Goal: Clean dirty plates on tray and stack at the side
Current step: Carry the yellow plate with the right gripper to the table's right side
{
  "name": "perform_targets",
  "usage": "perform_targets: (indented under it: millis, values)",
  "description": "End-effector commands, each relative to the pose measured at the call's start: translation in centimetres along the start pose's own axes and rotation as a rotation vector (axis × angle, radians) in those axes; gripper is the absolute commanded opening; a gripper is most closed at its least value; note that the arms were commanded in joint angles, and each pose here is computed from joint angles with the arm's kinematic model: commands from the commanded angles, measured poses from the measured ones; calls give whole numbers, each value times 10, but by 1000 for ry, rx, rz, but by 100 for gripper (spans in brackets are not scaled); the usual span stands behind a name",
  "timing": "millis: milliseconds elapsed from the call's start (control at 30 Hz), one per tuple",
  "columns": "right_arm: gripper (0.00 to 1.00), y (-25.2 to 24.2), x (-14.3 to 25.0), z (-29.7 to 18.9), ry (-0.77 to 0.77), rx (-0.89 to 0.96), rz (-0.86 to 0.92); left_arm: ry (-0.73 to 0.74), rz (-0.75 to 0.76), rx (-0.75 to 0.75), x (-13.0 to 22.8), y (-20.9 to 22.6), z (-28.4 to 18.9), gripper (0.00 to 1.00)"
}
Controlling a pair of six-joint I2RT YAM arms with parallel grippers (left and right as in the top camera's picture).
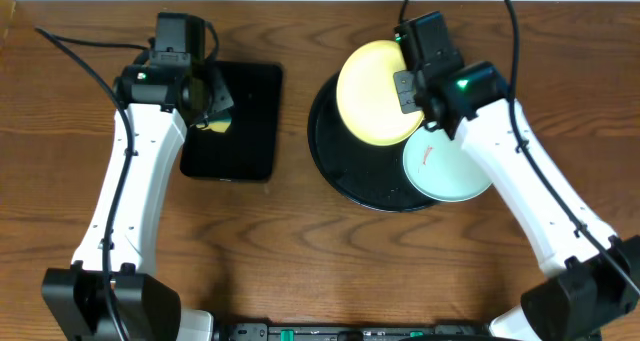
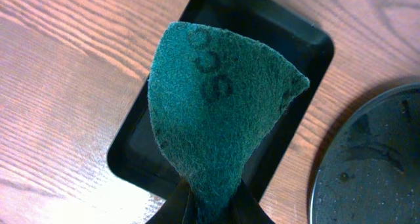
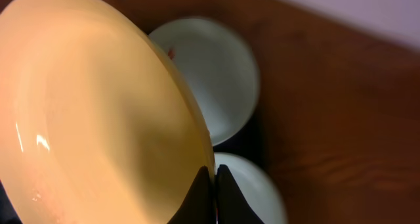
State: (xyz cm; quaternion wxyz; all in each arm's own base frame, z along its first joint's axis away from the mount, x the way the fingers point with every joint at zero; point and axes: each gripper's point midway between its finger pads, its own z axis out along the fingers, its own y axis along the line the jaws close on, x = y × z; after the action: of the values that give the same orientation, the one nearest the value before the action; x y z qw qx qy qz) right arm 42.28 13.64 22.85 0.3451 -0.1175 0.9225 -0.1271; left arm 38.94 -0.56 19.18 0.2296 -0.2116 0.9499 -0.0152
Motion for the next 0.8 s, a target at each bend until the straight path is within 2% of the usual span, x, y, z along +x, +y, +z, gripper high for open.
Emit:
perform_targets:
  millis: [0, 167, 367, 633, 767]
  values:
    - [1, -13, -19, -32, -105, 256, -139, 52, 19, -1, 8, 6, 13, 8]
    - [1, 2, -45, -77, -238, 467, -278, 70, 19, -17, 8, 13, 21, 8]
    - [1, 13, -58, -107, -299, 574, -358, 73, 20, -20, 8, 14, 23, 8]
    - [1, 10, -57, -102, -302, 555, -311, 75, 20, -21, 8, 15, 23, 8]
    - [1, 16, -47, -81, -269, 426, -260, 76, 21, -21, 9, 15, 23, 8]
